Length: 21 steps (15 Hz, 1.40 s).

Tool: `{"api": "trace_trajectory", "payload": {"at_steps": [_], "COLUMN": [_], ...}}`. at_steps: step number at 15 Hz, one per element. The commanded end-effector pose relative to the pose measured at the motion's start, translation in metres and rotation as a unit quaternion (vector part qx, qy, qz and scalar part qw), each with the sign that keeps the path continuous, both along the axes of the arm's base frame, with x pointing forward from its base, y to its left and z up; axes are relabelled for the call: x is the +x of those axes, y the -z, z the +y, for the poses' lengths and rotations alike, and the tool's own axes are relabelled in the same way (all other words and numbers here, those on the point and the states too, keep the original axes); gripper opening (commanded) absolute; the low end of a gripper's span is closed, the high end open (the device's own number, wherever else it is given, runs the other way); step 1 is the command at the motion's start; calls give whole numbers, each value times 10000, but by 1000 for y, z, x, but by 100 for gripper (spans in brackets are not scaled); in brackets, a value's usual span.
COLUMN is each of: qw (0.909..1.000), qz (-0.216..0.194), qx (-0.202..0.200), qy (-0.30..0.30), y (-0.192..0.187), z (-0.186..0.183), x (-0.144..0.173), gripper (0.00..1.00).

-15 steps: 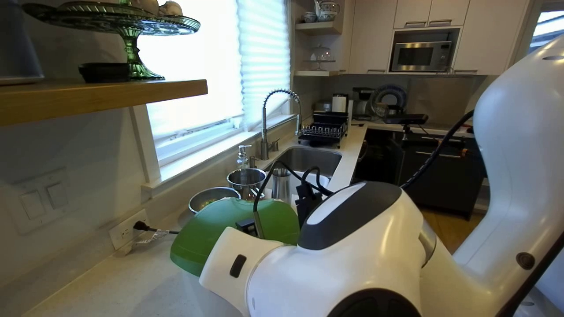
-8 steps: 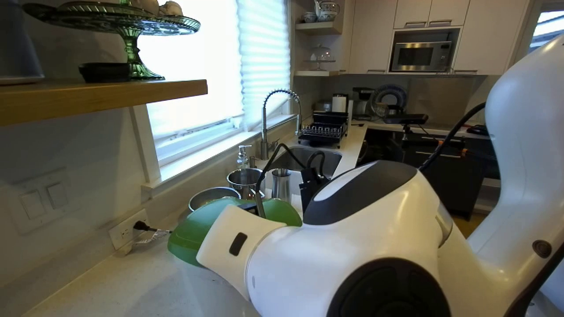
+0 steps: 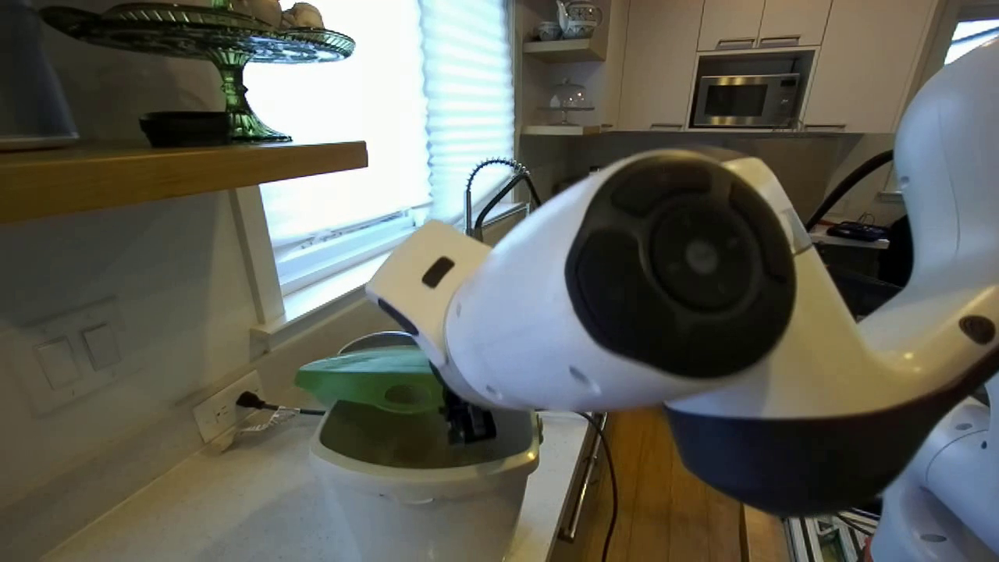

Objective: Open the trash can then put the paper towel inside

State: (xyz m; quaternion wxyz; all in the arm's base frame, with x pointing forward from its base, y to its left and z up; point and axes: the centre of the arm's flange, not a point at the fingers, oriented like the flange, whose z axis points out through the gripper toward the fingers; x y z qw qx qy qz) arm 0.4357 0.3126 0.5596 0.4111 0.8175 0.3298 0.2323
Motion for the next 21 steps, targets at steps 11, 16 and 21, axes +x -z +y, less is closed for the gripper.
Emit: {"api": "trace_trajectory", "payload": {"at_steps": [11,16,21], "qw": [9941,9904,9861], "qz": [-604,-795,-920], "qx": [835,952,1074], "qy": [341,615,872], "y": [-73,-89,-101], "z": [-90,-119,-148], "x": [17,19,19], "gripper": [100,100,100]}}
